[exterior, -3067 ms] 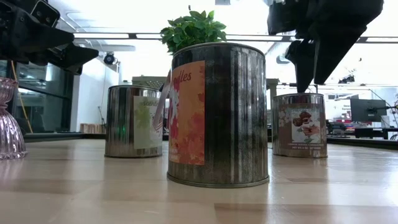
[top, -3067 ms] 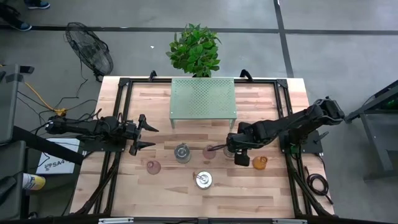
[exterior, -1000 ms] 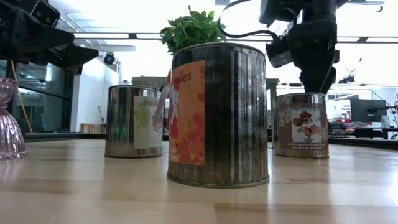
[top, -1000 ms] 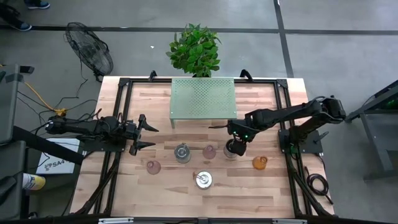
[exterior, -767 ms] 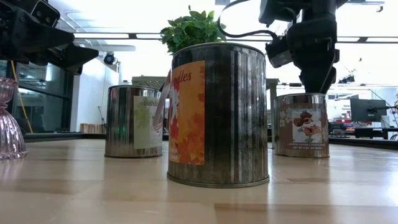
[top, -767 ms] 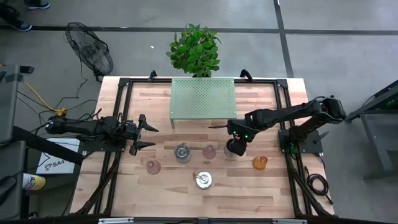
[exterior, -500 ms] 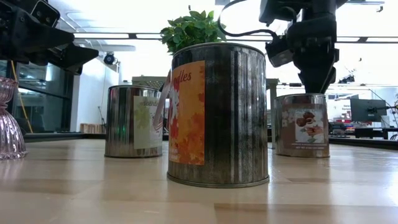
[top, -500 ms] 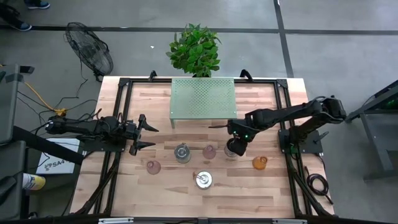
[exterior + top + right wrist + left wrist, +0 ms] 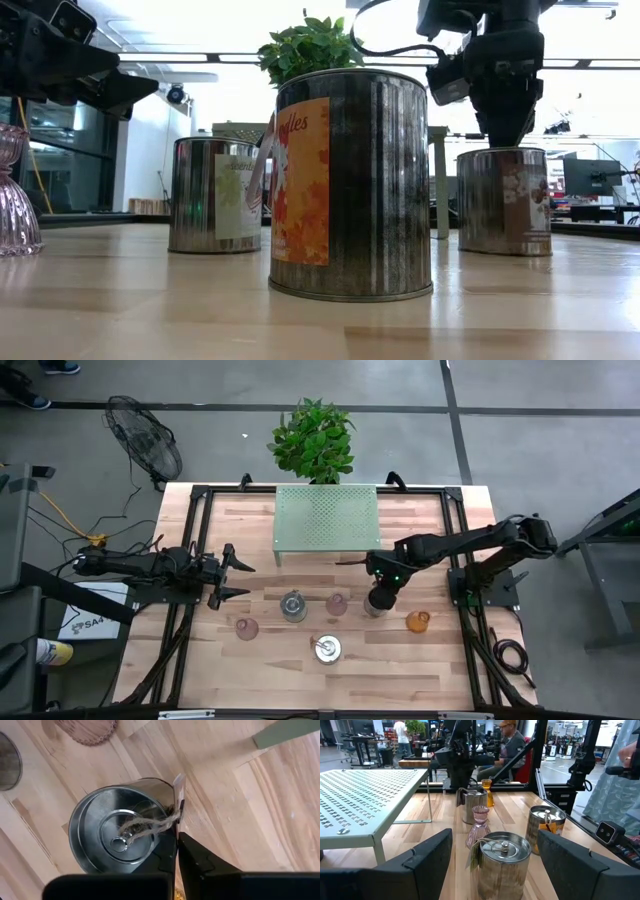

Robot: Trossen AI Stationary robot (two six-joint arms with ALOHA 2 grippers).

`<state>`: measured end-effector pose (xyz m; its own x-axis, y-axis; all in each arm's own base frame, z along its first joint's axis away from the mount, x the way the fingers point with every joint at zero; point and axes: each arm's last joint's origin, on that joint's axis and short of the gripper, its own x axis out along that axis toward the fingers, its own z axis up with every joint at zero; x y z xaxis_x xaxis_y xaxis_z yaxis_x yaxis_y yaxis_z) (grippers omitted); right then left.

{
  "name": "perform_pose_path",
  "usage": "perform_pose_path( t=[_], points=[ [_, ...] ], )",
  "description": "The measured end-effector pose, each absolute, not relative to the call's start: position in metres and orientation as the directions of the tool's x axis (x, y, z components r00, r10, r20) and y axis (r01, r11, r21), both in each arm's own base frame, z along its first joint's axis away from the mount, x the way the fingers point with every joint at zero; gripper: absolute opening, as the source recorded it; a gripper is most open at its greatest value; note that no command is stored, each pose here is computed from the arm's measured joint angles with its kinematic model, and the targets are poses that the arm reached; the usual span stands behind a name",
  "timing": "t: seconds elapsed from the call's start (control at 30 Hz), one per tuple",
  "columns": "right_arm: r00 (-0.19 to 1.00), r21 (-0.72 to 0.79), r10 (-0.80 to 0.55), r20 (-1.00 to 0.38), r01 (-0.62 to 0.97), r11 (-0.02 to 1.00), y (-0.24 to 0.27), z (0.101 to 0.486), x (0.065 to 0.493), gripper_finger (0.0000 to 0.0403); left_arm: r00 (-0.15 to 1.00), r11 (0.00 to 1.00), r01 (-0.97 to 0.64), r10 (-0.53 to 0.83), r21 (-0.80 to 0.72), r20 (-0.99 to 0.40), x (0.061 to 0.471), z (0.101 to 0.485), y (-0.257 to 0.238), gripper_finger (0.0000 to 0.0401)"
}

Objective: Pick & Place candle stick holders
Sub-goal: Put the top right scented candle on the shelf

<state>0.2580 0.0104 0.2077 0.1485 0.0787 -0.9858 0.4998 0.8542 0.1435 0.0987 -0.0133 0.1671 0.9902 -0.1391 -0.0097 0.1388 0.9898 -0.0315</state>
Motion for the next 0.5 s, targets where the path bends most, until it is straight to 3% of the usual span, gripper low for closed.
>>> perform_pose_path(
  t=[0.5],
  points=[
    [0.142,0.172,0.120,-0.983,0.460,0.871,0.012,0.224,0.263,0.0000,0.990,0.990,0.139,-0.139,-0.032,-0.009,0.099,0.167,-0.013,0.0287]
  ],
)
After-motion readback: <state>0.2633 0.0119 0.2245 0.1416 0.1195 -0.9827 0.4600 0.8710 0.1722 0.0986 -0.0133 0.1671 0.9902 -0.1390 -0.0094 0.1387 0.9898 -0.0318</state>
